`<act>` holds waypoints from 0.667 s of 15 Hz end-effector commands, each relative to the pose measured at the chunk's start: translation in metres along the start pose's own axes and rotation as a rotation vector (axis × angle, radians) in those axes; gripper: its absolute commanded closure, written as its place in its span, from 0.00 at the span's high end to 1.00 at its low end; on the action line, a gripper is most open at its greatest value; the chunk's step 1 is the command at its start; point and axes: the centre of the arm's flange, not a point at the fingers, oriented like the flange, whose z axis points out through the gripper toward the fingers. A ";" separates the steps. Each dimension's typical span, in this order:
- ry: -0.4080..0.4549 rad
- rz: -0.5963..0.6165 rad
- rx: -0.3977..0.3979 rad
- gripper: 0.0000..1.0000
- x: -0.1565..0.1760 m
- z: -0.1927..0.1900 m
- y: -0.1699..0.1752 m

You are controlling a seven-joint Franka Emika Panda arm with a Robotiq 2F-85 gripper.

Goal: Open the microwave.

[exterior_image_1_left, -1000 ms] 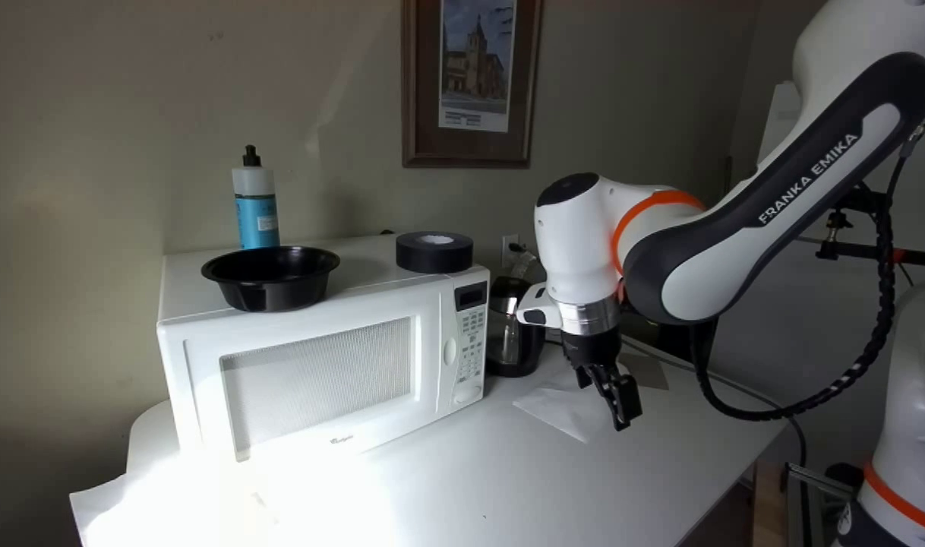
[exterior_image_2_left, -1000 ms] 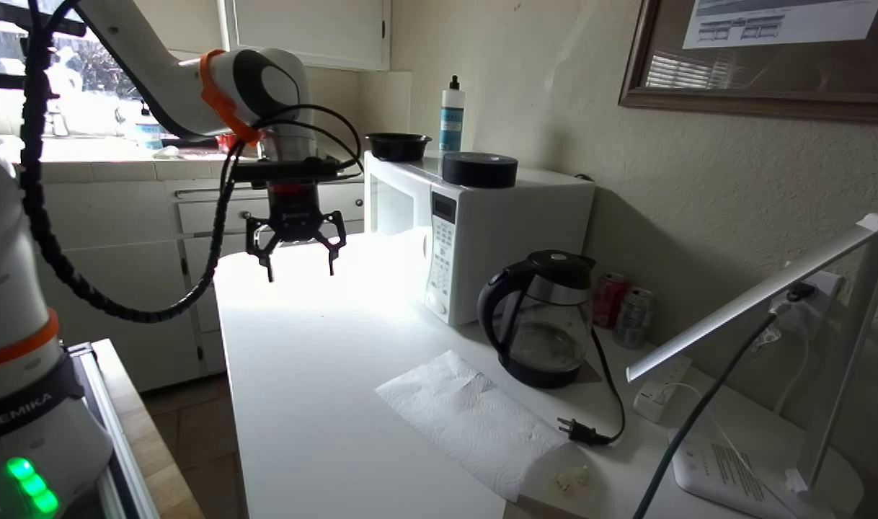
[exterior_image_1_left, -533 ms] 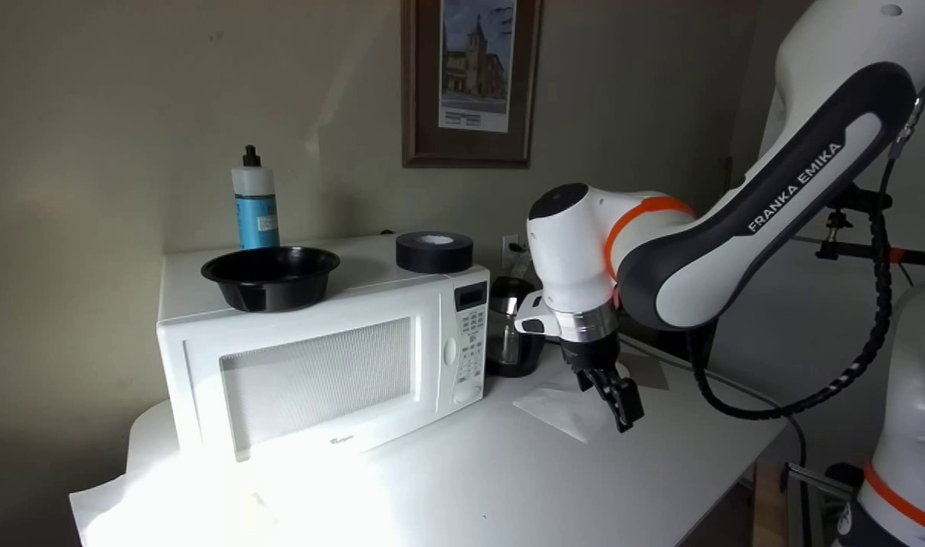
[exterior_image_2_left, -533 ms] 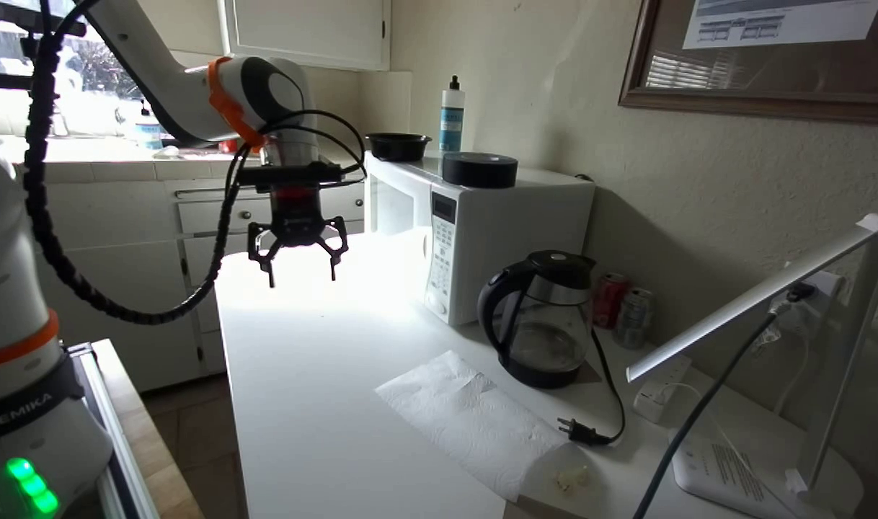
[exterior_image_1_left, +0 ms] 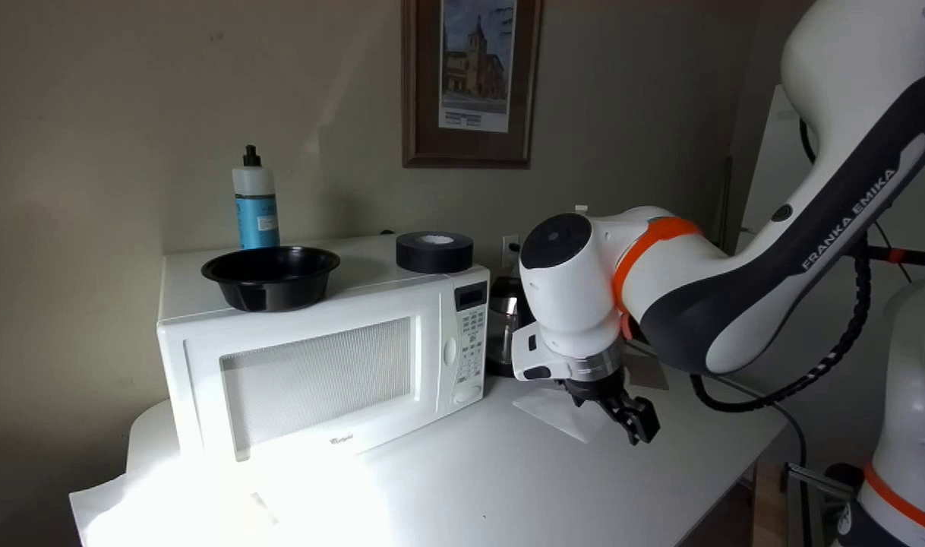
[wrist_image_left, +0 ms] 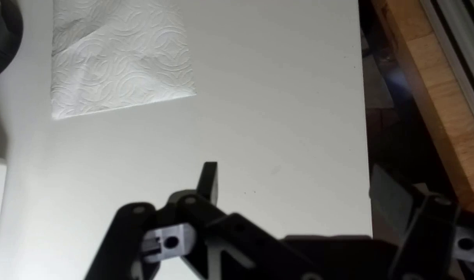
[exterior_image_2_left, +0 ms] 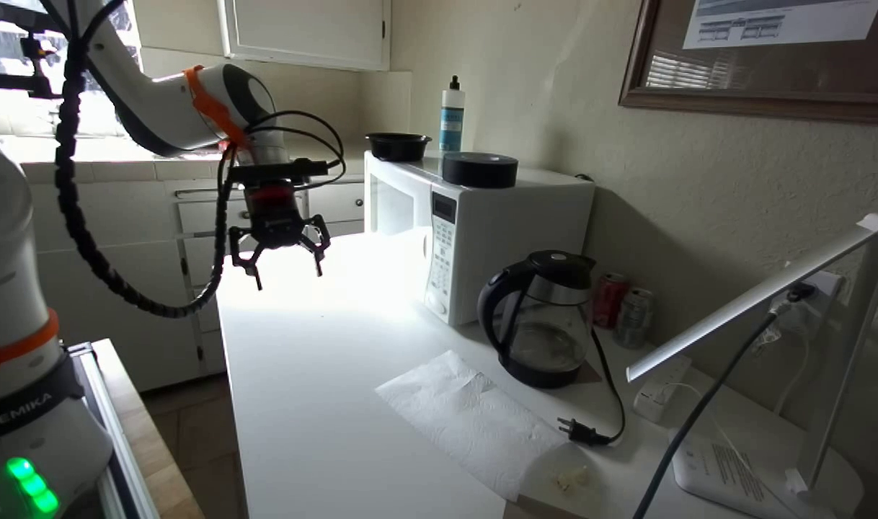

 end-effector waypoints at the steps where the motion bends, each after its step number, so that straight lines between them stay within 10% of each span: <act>1: -0.079 -0.178 -0.017 1.00 0.022 0.020 -0.007; 8: -0.413 -0.313 -0.014 1.00 0.025 0.070 0.025; 10: -0.359 -0.290 -0.009 1.00 0.012 0.060 0.009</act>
